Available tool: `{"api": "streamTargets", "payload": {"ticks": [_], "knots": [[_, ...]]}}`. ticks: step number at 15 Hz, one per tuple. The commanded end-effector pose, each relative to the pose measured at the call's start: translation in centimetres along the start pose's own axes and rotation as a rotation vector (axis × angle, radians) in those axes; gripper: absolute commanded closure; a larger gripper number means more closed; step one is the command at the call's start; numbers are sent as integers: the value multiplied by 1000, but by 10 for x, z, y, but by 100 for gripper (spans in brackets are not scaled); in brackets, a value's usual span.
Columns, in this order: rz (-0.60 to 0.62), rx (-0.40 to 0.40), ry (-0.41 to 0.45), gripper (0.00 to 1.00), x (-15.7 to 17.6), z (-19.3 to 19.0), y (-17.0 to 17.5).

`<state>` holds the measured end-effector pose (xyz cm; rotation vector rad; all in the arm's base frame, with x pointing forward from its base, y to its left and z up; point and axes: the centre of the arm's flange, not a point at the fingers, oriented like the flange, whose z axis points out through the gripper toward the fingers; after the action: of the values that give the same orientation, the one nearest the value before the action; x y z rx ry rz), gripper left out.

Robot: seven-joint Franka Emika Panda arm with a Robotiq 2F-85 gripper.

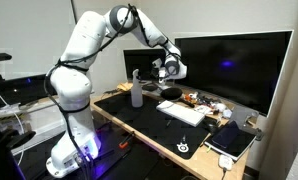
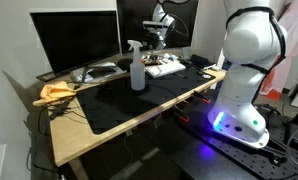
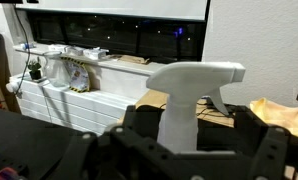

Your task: Pick up the white spray bottle then set it back down again

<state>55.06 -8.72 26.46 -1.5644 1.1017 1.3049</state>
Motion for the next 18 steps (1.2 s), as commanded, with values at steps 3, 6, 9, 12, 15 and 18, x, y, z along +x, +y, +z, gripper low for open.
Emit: {"api": "streamTargets", "payload": {"ticks": [3, 6, 9, 12, 15, 18], "knots": [[24, -11, -22, 0, -3, -4, -13], [20, -16, -21, 0, 0, -4, -17], [24, -24, -16, 0, 4, -1, -23], [29, -34, -19, 0, 8, 1, -31], [42, -46, -23, 0, 9, 3, -37], [45, -60, -36, 0, 8, 1, -41]]}}
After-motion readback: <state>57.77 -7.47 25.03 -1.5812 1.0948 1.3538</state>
